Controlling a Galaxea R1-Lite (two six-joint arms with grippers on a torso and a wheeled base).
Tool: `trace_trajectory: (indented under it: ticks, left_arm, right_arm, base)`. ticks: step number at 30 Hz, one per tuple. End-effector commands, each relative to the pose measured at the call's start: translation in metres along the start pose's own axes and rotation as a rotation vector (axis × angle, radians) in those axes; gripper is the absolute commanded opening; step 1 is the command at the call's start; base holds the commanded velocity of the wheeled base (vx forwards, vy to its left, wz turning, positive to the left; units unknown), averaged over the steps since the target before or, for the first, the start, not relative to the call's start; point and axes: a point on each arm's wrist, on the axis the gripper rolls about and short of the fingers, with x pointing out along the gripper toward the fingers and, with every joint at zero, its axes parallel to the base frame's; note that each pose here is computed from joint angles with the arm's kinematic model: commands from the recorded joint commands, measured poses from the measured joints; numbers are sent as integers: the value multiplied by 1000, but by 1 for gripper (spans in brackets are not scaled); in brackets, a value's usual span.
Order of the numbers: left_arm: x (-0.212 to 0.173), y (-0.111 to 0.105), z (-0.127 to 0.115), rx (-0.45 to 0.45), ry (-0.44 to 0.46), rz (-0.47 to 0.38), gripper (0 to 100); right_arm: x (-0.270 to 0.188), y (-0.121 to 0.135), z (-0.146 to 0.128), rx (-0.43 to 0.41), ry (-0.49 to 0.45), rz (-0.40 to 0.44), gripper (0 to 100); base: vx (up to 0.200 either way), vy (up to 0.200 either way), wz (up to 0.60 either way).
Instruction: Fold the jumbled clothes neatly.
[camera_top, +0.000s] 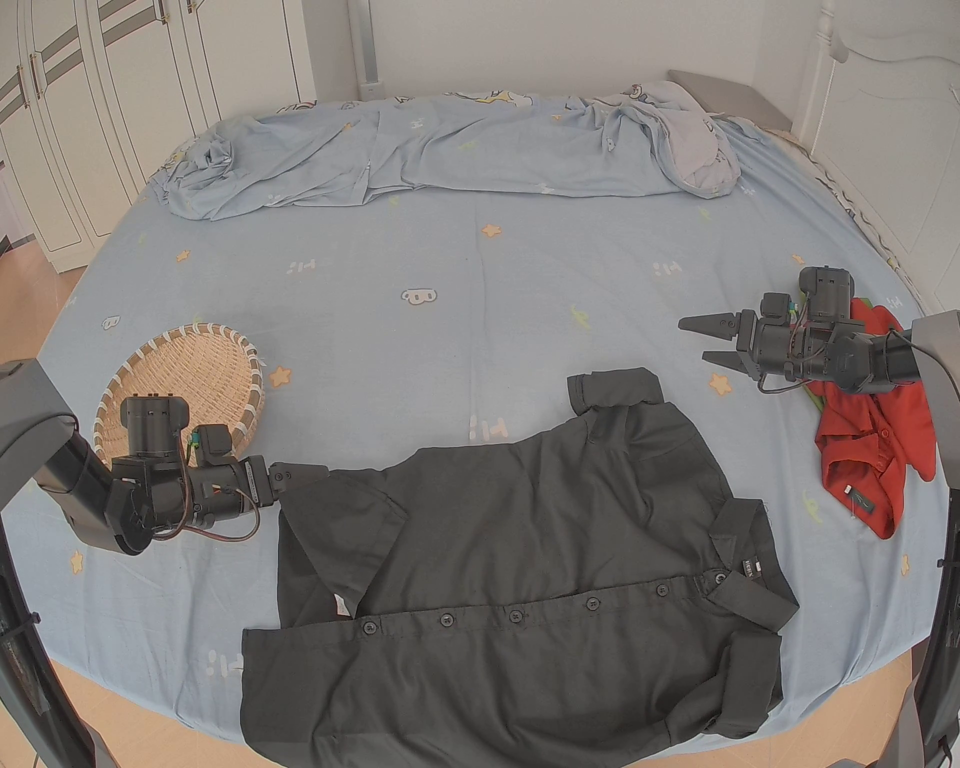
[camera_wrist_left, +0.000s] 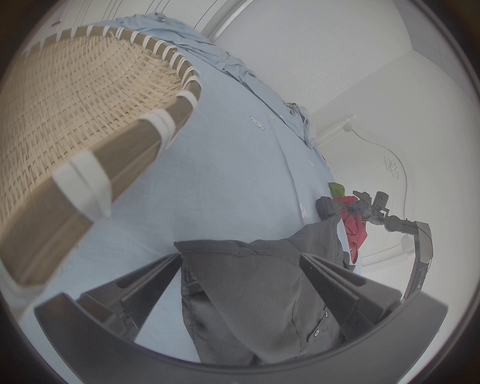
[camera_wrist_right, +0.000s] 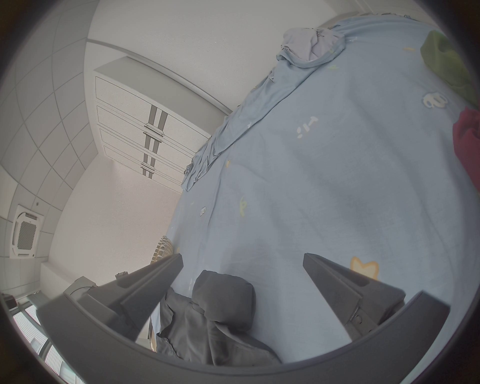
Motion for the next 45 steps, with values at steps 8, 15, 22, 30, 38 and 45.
trace_trajectory:
  ticks: [8, 15, 22, 30, 38, 45]
  left_arm:
    - [7, 8, -6, -16, 17, 21, 0]
    - [6, 7, -6, -16, 15, 22, 0]
    - [5, 7, -6, -15, 12, 22, 0]
    - [5, 5, -7, -5, 6, 15, 0]
    - [5, 4, -8, 2, 0, 12, 0]
    - [9, 2, -9, 8, 7, 3, 0]
  right_arm:
    - [5, -9, -3, 10, 6, -3, 100]
    - [7, -12, -4, 12, 8, -4, 100]
    - [14, -21, -3, 8, 4, -2, 100]
    - [28, -33, -8, 10, 16, 6, 100]
    - [34, -16, -7, 35, 69, 134, 100]
    - [41, -19, -23, 60, 117, 145, 100]
  base:
    - [0, 0, 0]
    - [0, 0, 0]
    - [0, 0, 0]
    - [0, 0, 0]
    - [0, 0, 0]
    - [0, 0, 0]
